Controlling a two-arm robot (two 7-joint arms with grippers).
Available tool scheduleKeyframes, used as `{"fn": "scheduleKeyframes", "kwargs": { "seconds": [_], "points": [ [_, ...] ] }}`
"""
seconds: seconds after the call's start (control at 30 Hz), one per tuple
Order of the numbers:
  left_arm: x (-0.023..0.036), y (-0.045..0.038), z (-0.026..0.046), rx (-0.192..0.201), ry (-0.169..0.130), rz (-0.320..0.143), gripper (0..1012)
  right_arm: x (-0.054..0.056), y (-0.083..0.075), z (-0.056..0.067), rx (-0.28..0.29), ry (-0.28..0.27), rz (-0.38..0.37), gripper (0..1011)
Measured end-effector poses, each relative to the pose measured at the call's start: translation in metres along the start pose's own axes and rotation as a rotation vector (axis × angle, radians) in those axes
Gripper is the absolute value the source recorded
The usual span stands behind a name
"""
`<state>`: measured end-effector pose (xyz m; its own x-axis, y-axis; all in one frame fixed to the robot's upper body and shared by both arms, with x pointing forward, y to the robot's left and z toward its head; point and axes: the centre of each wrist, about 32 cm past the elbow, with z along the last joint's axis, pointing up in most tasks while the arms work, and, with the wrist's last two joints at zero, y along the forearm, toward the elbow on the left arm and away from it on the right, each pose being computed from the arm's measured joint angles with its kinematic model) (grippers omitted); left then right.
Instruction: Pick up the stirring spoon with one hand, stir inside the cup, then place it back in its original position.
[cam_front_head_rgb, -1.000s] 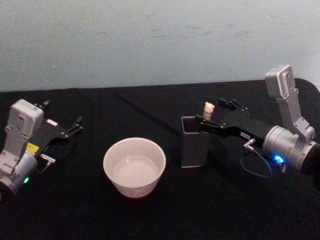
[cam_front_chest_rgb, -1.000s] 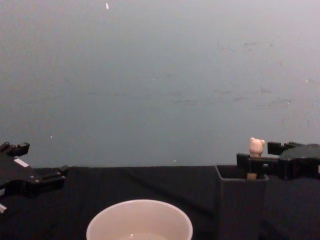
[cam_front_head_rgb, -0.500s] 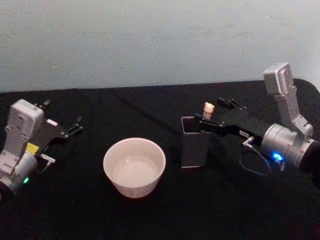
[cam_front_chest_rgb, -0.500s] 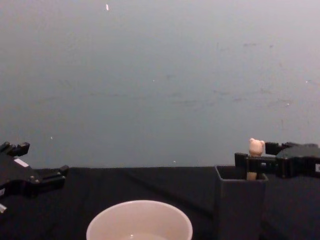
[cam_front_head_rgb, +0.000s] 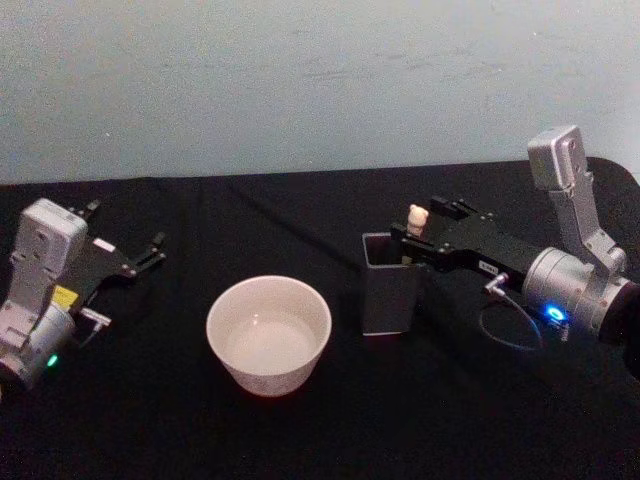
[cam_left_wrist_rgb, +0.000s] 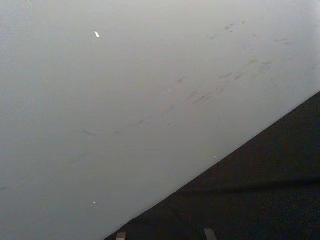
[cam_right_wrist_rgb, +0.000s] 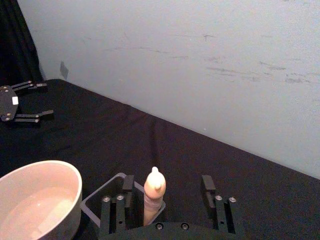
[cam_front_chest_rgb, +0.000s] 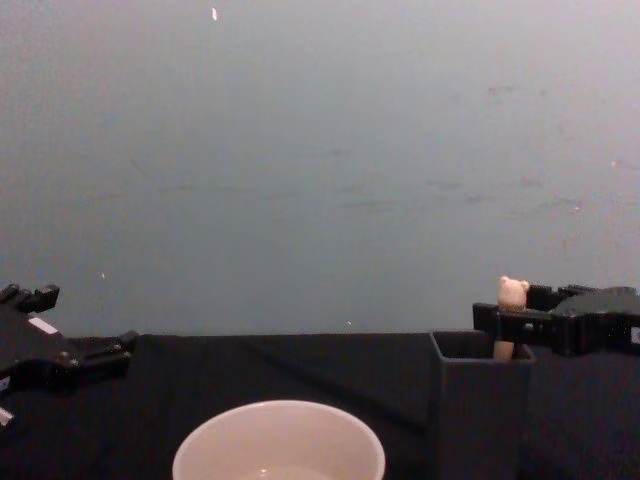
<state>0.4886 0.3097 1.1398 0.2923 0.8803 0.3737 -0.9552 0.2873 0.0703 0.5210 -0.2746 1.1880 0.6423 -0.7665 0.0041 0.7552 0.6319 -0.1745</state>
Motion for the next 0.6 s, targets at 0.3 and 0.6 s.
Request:
{"fn": "scheduleKeyframes", "kwargs": {
  "seconds": [0.3,0.6],
  "points": [
    [0.0,0.0,0.0,0.0,0.0,0.0,1002,0.0,0.0,0.0,0.001,-0.001,0.0,594],
    [0.0,0.0,0.0,0.0,0.0,0.0,1001,0.0,0.0,0.0,0.002,-0.001,0.0,309]
  ]
}}
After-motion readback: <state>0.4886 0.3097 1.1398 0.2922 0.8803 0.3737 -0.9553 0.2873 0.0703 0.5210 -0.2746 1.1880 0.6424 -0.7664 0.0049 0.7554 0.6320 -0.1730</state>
